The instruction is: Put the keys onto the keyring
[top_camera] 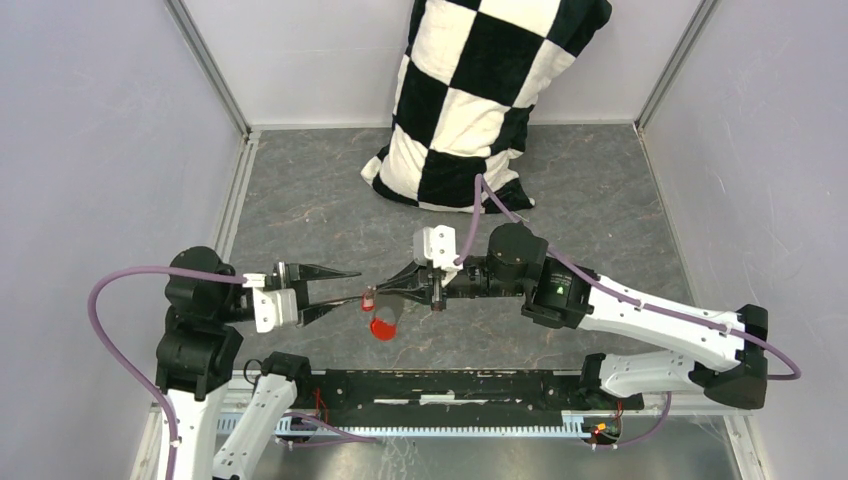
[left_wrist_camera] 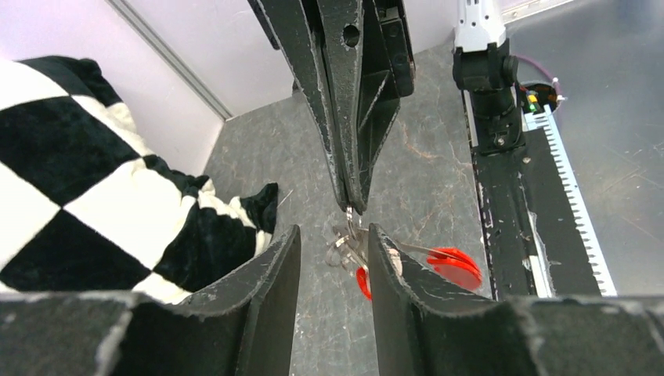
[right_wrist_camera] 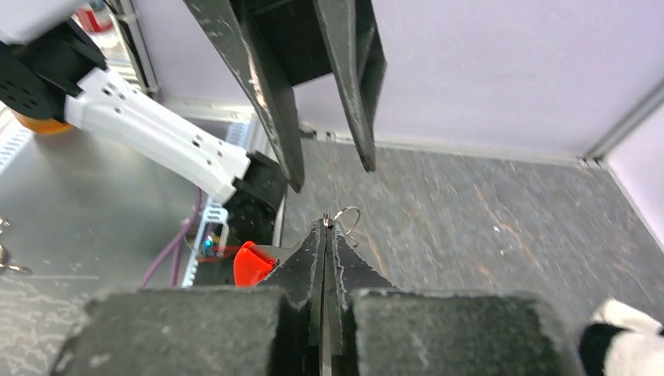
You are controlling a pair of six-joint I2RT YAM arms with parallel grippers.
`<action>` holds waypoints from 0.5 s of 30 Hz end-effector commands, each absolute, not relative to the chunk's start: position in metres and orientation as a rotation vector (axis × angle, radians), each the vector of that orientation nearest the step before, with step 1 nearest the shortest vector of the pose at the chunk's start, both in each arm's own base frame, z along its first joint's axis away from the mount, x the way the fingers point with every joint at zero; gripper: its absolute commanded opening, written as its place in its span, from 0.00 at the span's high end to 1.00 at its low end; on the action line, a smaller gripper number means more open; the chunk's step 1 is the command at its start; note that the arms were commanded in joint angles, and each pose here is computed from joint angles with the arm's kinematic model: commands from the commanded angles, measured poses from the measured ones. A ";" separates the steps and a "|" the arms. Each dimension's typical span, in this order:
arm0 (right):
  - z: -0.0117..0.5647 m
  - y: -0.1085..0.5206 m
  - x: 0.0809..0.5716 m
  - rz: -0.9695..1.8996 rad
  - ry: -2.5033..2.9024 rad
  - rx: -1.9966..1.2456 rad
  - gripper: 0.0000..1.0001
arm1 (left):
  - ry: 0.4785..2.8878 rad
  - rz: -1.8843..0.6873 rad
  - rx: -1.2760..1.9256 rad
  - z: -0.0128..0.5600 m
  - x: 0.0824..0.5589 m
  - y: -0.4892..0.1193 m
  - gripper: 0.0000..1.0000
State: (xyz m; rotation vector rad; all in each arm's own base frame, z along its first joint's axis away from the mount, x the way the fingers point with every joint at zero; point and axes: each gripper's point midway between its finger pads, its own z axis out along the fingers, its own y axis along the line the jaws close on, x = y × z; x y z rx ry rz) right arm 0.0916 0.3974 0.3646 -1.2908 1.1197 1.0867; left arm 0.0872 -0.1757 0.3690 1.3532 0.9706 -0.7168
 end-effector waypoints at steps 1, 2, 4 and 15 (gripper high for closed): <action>0.415 0.398 0.077 1.237 0.915 -1.163 1.00 | 0.895 -0.812 1.341 0.392 0.079 -0.183 0.56; 0.415 0.399 0.076 1.256 0.909 -1.147 1.00 | 0.889 -0.820 1.345 0.394 0.077 -0.183 0.56; 0.415 0.398 0.076 1.283 0.900 -1.112 1.00 | 0.895 -0.834 1.344 0.396 0.077 -0.183 0.59; 0.431 0.386 0.076 1.354 0.778 -0.935 1.00 | 0.948 -0.844 1.335 0.388 0.075 -0.181 0.74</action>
